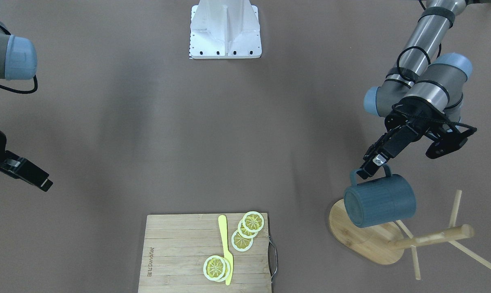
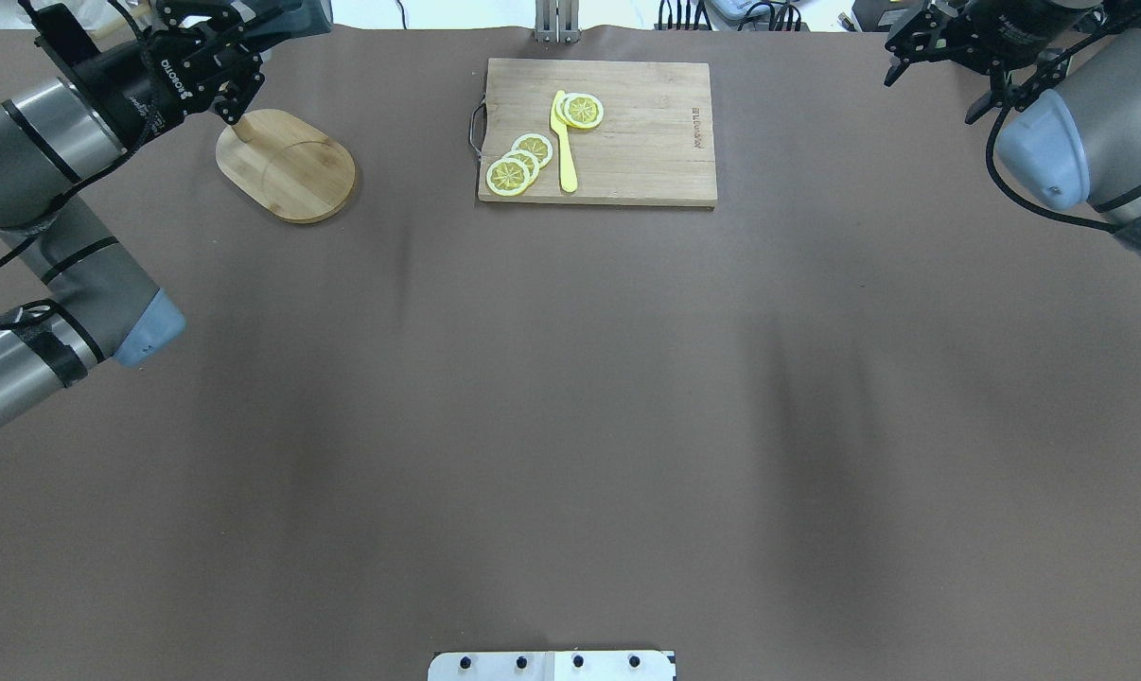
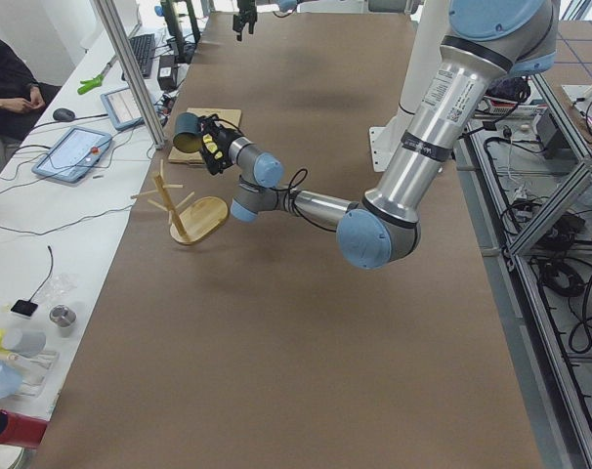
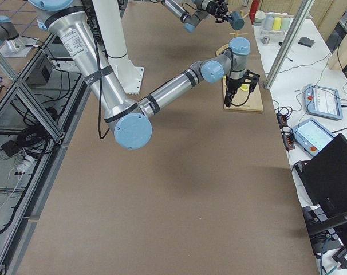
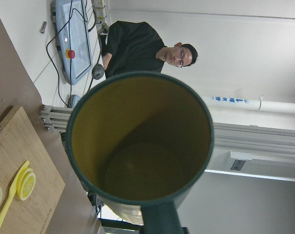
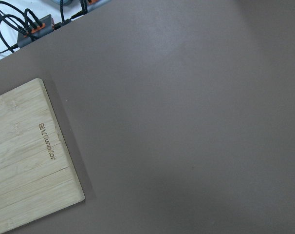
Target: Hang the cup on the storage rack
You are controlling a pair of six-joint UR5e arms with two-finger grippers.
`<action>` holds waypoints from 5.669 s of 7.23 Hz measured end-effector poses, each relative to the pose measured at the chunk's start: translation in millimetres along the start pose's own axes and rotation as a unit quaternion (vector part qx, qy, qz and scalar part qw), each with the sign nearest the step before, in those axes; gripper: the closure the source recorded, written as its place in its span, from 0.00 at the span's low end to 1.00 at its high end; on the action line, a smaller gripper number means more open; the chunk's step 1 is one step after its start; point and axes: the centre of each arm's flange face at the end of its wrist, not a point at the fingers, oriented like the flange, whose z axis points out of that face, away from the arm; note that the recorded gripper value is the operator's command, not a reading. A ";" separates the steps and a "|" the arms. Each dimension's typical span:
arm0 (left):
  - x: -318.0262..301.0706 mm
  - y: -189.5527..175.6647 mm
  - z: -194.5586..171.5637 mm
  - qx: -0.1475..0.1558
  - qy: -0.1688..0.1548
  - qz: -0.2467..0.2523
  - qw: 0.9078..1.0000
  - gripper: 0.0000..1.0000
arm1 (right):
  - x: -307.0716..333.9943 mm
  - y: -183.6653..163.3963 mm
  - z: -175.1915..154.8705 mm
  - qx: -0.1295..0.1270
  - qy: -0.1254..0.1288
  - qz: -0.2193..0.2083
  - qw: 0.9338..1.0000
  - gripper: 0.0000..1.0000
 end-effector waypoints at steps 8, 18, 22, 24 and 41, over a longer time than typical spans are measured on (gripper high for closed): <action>-16.5 -20.8 20.2 0.026 0.018 -0.017 0.999 1.00 | -0.7 0.4 -0.4 0.000 0.000 -0.001 1.000 0.00; -17.2 -44.3 45.8 0.080 0.019 -0.022 0.996 1.00 | -1.7 0.6 -2.0 0.002 -0.001 -0.002 1.000 0.00; -12.6 -59.7 41.3 0.093 0.020 -0.032 0.995 1.00 | -2.9 2.1 -3.5 0.003 -0.003 -0.003 1.000 0.00; -12.7 -61.4 40.4 0.094 0.020 -0.033 0.995 1.00 | -3.3 2.6 -3.8 0.003 -0.003 -0.004 1.000 0.00; -28.8 -66.9 7.9 0.083 -0.006 -0.041 0.996 1.00 | -5.7 5.7 -8.3 0.005 -0.007 -0.006 1.000 0.00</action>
